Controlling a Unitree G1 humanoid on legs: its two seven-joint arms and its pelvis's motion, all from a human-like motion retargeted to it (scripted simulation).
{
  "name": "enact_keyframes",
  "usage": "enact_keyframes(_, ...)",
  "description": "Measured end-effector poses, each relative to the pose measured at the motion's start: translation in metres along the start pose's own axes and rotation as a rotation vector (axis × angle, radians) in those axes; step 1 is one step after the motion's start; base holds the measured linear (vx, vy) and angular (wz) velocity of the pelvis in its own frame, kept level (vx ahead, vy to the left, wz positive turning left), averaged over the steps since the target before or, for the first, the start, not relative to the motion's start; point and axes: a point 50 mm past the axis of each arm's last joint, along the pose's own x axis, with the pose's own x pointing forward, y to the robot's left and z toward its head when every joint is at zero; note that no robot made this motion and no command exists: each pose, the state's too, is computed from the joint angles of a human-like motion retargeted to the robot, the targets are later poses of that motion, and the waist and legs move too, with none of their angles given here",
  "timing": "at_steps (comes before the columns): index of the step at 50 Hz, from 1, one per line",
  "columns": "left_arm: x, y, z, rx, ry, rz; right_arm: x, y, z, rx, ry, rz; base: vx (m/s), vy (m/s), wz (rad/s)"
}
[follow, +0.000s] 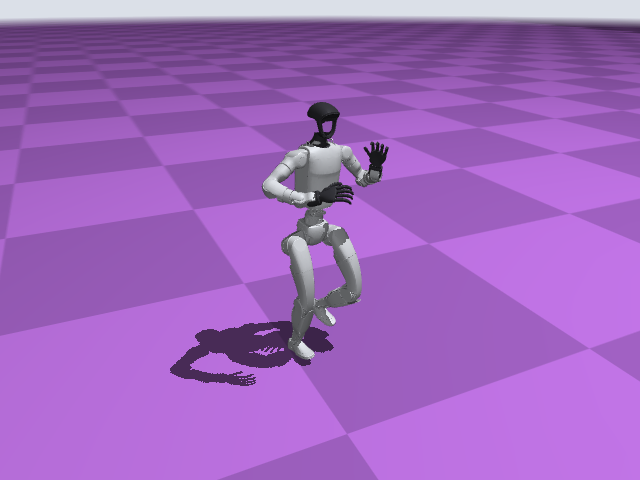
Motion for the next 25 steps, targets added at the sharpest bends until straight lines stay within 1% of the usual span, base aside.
enact_keyframes(5, -0.007, 0.02, -0.023, 0.137, 0.133, 0.106, -0.038, 0.043, -0.046, 0.181, 0.308, 0.021, 0.42, -0.04, -0.55)
enact_keyframes(8, -0.027, 0.027, -0.042, 0.205, 0.278, 0.106, -0.053, 0.06, -0.056, 0.227, 0.397, 0.034, 0.42, 0.05, -0.41)
enact_keyframes(11, -0.052, 0.028, -0.053, 0.25, 0.411, 0.052, -0.059, 0.067, -0.055, 0.238, 0.413, 0.036, 0.37, 0.1, -0.48)
enact_keyframes(17, -0.091, 0.025, -0.061, 0.265, 0.581, -0.179, -0.036, 0.054, -0.027, 0.24, 0.242, -0.019, 0.29, 0.11, -0.08)
enact_keyframes(20, -0.105, 0.022, -0.059, 0.251, 0.634, -0.304, -0.015, 0.038, -0.004, 0.251, 0.099, -0.111, 0.22, 0.04, 0.09)
enact_keyframes(25, -0.122, 0.017, -0.057, 0.193, 0.712, -0.401, 0.013, 0.011, 0.033, 0.264, -0.125, -0.287, 0.19, -0.01, 0.01)
